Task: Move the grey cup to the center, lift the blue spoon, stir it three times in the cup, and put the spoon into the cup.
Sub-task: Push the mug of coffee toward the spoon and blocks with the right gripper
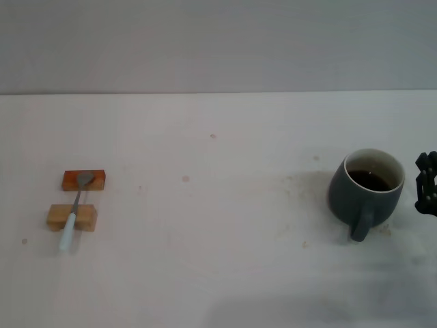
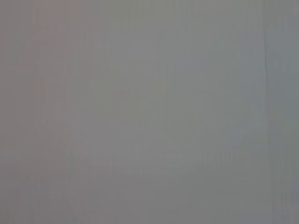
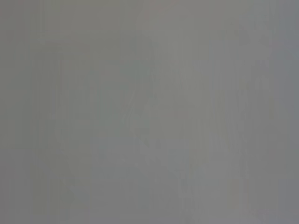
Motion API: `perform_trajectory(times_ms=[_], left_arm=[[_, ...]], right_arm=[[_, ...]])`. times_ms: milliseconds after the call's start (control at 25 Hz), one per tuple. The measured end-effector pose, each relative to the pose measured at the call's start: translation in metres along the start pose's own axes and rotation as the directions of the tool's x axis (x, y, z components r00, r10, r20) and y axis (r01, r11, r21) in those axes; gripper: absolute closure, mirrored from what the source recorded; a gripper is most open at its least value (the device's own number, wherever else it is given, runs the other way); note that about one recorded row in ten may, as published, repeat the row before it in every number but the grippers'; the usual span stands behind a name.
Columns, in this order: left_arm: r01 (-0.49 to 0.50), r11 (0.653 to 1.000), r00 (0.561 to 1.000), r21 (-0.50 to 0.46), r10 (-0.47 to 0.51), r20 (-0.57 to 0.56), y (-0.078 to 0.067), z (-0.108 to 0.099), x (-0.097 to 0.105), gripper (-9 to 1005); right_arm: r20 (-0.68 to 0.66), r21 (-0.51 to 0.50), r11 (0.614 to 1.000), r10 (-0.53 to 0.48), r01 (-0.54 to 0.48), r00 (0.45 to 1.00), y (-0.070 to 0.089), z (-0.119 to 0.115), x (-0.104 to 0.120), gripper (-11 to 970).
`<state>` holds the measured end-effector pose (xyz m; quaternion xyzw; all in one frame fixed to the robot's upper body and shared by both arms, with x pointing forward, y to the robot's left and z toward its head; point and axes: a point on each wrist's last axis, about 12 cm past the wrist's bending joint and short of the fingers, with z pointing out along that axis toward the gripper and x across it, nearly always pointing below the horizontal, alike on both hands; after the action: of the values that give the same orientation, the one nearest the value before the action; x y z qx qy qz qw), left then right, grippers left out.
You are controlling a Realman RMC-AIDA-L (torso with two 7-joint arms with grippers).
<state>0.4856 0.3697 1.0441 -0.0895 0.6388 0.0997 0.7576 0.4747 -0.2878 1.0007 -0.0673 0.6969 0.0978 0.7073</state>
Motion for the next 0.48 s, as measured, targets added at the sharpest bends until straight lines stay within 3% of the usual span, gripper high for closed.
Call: perform_trajectory(times_ms=[480], left_arm=[[0.005,1.0,1.0,-0.002,-0.005,0.007,0.0,-0.001,-0.001,290]], right_arm=[[-0.125,0.106,0.994,0.018,-0.004,0.992,-0.016,0.008,0.012,844]])
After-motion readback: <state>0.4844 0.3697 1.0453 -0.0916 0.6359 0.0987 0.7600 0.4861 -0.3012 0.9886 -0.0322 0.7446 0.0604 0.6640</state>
